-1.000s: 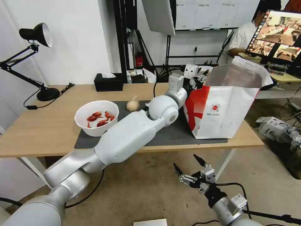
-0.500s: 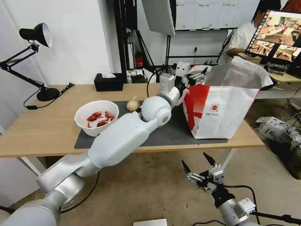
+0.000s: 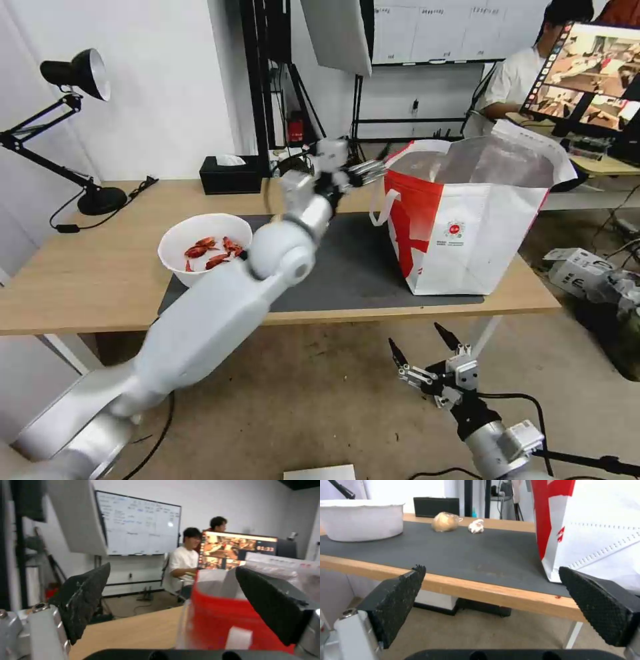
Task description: Pick up the trash from the table and place it into the takeout bag.
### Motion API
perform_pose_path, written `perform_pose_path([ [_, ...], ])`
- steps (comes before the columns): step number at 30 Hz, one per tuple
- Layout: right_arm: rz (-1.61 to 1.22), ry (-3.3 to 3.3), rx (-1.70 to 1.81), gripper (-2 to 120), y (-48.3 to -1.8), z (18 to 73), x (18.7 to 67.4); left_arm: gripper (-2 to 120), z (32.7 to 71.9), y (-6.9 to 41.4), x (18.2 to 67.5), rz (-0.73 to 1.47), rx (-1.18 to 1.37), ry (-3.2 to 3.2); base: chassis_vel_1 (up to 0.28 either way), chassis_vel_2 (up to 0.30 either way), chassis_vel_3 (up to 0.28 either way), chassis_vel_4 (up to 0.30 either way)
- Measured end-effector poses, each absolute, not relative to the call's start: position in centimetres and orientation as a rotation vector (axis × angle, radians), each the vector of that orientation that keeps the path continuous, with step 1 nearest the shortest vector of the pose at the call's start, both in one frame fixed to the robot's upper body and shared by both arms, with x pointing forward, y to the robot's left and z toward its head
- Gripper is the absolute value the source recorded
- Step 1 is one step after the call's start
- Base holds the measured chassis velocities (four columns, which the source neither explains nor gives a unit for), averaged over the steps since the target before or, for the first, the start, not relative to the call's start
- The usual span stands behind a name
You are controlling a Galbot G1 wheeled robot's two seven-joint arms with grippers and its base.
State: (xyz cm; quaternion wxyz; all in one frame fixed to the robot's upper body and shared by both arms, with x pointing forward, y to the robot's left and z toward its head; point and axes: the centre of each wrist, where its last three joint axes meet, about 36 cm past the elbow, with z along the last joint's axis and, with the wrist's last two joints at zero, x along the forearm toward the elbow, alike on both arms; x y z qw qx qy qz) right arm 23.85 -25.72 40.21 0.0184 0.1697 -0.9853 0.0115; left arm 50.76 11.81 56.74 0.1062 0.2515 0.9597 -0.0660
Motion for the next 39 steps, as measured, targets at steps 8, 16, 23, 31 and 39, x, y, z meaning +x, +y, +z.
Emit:
perform_pose_path([
  [8, 0.039, -3.053, 0.553, 100, -25.6, 39.8, 24.1, 100, 53.0, 18.8, 45.8, -0.19, 0.562, 2.905, 0.0, 0.0, 0.0, 0.0],
  [16, 0.049, -3.053, 0.564, 100, -25.9, 39.8, 24.1, 100, 47.8, 22.2, 39.5, -0.138, 0.403, 2.999, 0.0, 0.0, 0.0, 0.0],
  [23, 0.063, -3.068, 0.566, 100, -26.4, 39.6, 24.0, 100, 45.6, 26.1, 33.2, 0.003, 0.22, 3.122, 0.0, 0.0, 0.0, 0.0],
  [31, 0.049, -3.1, 0.517, 100, -26.4, 39.5, 23.8, 100, 42.8, 27.7, 27.6, 0.118, 0.081, 3.201, 0.0, 0.0, 0.0, 0.0],
  [39, 0.021, -3.166, 0.402, 100, -26.4, 39.6, 23.7, 100, 40.9, 27.1, 24.8, 0.15, 0.03, 3.251, 0.0, 0.0, 0.0, 0.0],
])
